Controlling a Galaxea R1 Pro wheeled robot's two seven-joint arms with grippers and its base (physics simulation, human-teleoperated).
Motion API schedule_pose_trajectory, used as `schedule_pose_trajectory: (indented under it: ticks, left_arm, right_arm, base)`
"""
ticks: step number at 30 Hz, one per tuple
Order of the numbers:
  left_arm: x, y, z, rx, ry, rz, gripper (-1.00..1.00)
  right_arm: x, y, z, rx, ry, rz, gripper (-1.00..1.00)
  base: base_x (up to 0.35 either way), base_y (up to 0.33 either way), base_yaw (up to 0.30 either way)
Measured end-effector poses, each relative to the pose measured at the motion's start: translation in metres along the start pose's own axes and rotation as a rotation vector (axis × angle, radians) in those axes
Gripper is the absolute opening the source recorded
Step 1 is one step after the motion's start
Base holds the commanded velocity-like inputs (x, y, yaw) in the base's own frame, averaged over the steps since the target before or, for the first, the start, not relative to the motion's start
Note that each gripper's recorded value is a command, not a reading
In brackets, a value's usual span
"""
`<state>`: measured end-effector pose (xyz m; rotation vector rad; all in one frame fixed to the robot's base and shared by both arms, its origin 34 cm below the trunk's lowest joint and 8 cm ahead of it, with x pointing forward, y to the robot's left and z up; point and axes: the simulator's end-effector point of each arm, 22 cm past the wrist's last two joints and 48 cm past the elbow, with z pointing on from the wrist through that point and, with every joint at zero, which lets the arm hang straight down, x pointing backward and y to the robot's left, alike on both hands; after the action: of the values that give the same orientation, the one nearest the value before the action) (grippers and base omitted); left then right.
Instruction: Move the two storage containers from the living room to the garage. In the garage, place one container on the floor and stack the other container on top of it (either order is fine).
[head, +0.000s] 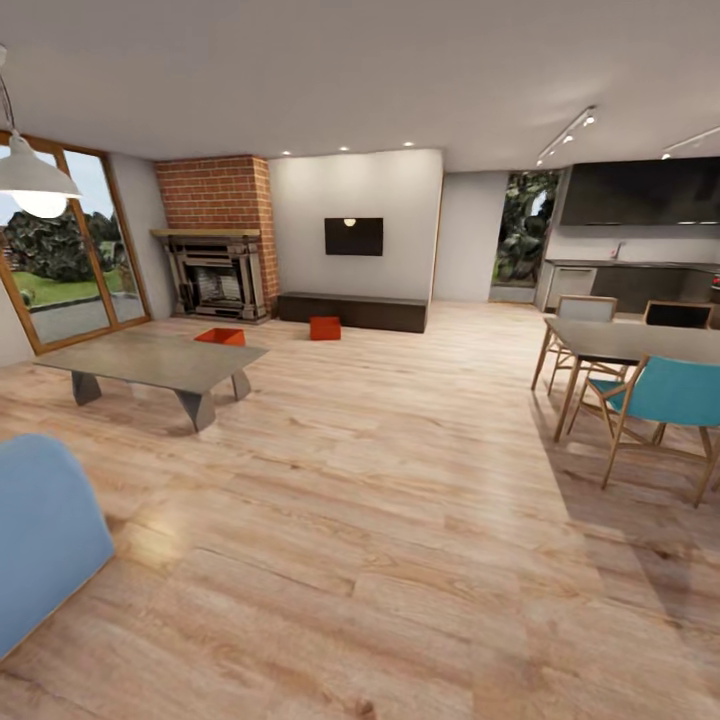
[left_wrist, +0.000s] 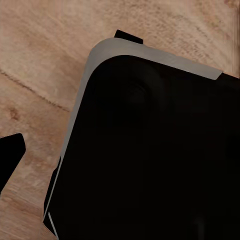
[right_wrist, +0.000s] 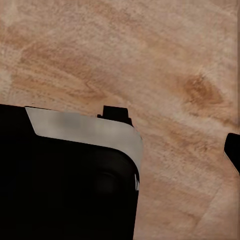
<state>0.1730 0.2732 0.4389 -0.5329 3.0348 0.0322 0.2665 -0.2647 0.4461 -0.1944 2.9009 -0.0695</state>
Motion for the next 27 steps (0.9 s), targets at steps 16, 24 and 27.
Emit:
schedule_pose_trajectory:
  ticks: [16, 24, 27]
  left_arm:
    - [-0.0003, 0.0003, 0.0, -0.001, -0.001, 0.0, 1.0]
    - [-0.0003, 0.0003, 0.0, 0.0, -0.001, 0.0, 1.0]
    - [-0.0004, 0.0006, 0.0, -0.001, -0.001, 0.0, 1.0]
  right_arm:
    - [0.0, -0.0001, 0.0, 0.0, 0.0, 0.0, 1.0]
    - [0.0, 0.0, 0.0, 0.0, 0.0, 0.001, 1.0]
    - [0.0, 0.0, 0.0, 0.0, 0.0, 0.001, 1.0]
  base:
    - [0.326, 0.0, 0.0]
    - [0.326, 0.0, 0.0]
    - [0.326, 0.0, 0.0]
